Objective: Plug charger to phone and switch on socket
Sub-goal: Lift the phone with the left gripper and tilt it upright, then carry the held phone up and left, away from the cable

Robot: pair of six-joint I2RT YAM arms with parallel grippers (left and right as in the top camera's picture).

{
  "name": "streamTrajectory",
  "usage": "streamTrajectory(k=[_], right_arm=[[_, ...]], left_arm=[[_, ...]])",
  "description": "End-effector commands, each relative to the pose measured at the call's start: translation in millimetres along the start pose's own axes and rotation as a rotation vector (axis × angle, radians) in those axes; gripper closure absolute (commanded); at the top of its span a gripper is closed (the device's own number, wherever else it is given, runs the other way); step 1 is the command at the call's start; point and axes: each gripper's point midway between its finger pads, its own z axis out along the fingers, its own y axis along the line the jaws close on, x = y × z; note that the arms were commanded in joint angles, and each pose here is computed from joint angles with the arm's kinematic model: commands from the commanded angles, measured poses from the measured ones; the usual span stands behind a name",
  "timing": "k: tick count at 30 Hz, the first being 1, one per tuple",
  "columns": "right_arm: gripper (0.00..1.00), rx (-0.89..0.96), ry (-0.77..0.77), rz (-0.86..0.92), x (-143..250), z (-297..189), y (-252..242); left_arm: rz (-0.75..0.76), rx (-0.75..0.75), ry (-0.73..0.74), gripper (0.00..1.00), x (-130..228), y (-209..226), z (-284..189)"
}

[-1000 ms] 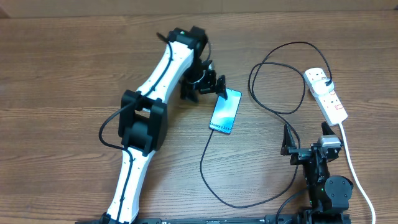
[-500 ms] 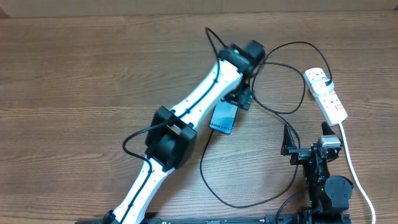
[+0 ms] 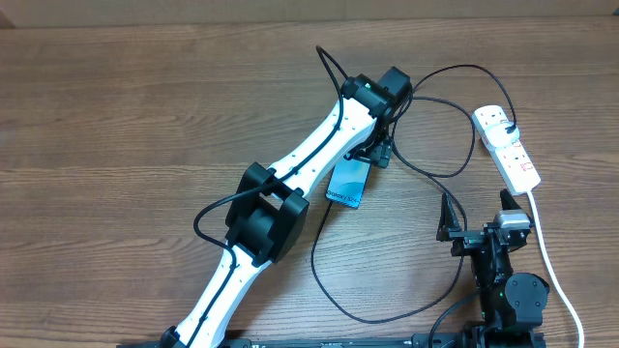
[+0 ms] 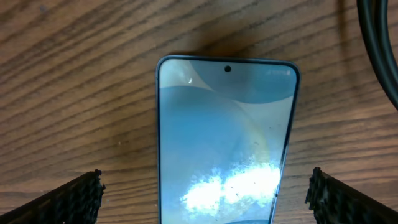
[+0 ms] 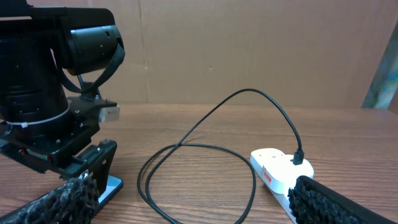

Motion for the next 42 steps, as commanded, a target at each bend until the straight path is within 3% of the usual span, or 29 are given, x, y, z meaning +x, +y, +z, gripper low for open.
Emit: streamTrajectory(k=[1, 23, 28, 33, 36, 38, 39, 42], right_arm=[[0.00, 0.006, -0.004, 0.002, 2, 0, -1], [0.00, 0.006, -0.004, 0.002, 2, 0, -1], [0.00, 0.006, -0.004, 0.002, 2, 0, -1], [0.00, 0.006, -0.004, 0.002, 2, 0, -1], [0.00, 0.006, -0.004, 0.002, 2, 0, -1], [0.00, 0.006, -0.004, 0.002, 2, 0, -1], [0.00, 0.006, -0.004, 0.002, 2, 0, -1], [0.00, 0.006, -0.004, 0.002, 2, 0, -1]], left_arm=[[0.011, -0.005, 0.014, 0.00, 7, -7, 3], [0.039, -0.008, 0.094, 0.00, 35, -13, 36], [0.039, -0.009, 0.095, 0.19, 35, -13, 36], [0.036, -0.010, 0.096, 0.24, 35, -11, 36], [0.036, -0.010, 0.096, 0.23, 35, -11, 36], [0.037, -0.010, 0.096, 0.05, 35, -11, 36], [0.044, -0.010, 0.096, 0.00, 35, -11, 36], [0.058, -0.009, 0.098, 0.00, 34, -9, 36]])
